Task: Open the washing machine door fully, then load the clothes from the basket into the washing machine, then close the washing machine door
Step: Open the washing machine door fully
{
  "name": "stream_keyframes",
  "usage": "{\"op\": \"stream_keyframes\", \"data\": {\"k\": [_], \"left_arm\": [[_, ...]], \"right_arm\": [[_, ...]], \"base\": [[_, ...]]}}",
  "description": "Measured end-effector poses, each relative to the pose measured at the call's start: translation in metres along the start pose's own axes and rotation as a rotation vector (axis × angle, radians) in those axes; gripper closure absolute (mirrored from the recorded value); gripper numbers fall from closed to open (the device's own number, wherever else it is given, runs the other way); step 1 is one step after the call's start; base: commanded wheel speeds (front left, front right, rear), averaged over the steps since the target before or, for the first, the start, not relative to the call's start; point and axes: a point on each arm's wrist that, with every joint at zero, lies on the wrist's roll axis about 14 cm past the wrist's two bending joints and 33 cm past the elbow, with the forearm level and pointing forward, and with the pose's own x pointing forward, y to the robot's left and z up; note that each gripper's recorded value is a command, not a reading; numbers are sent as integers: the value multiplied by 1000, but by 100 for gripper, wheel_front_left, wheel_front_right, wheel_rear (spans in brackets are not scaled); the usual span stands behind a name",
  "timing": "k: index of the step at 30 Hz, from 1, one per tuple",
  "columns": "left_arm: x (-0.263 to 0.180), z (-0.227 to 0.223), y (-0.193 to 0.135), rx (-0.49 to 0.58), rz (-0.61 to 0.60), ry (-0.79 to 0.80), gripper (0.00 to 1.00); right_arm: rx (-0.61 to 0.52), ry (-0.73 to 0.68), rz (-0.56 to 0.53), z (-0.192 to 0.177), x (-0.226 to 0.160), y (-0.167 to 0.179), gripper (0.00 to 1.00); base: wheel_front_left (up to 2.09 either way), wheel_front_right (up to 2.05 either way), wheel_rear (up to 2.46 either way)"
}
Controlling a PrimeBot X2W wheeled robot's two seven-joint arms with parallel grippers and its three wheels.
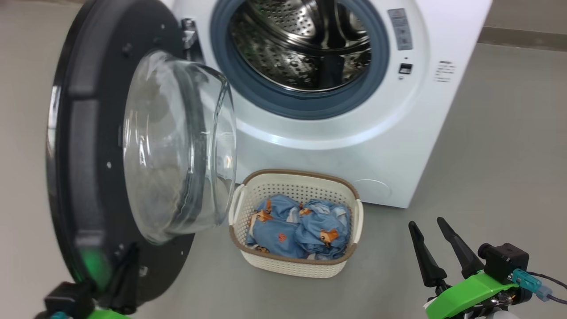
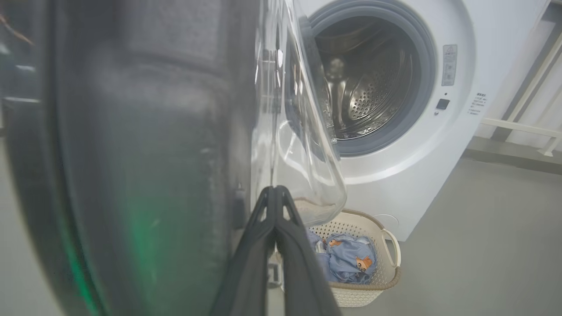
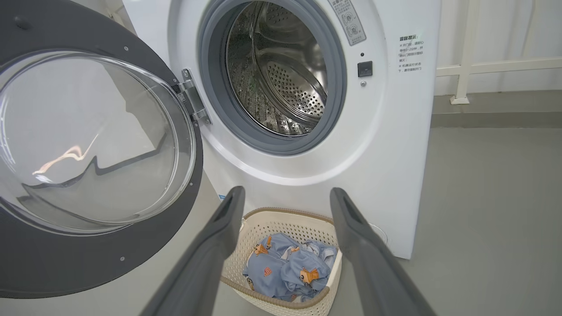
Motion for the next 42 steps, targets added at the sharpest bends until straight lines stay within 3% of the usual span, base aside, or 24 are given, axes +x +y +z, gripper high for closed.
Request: {"op": "stream_keyframes", "data": {"k": [17,32,42], "left_arm": [[8,11,99,76,214,71,100],[41,17,159,127,278,143,100],[69,20,193,264,317,224,100]], "right_arm": [[49,27,51,-16,26,21,0],[61,39,69,-28,55,23,0],[75,57,71,-43,76,19,0]], "base": [[0,0,0],[0,0,0],[0,0,0]]}}
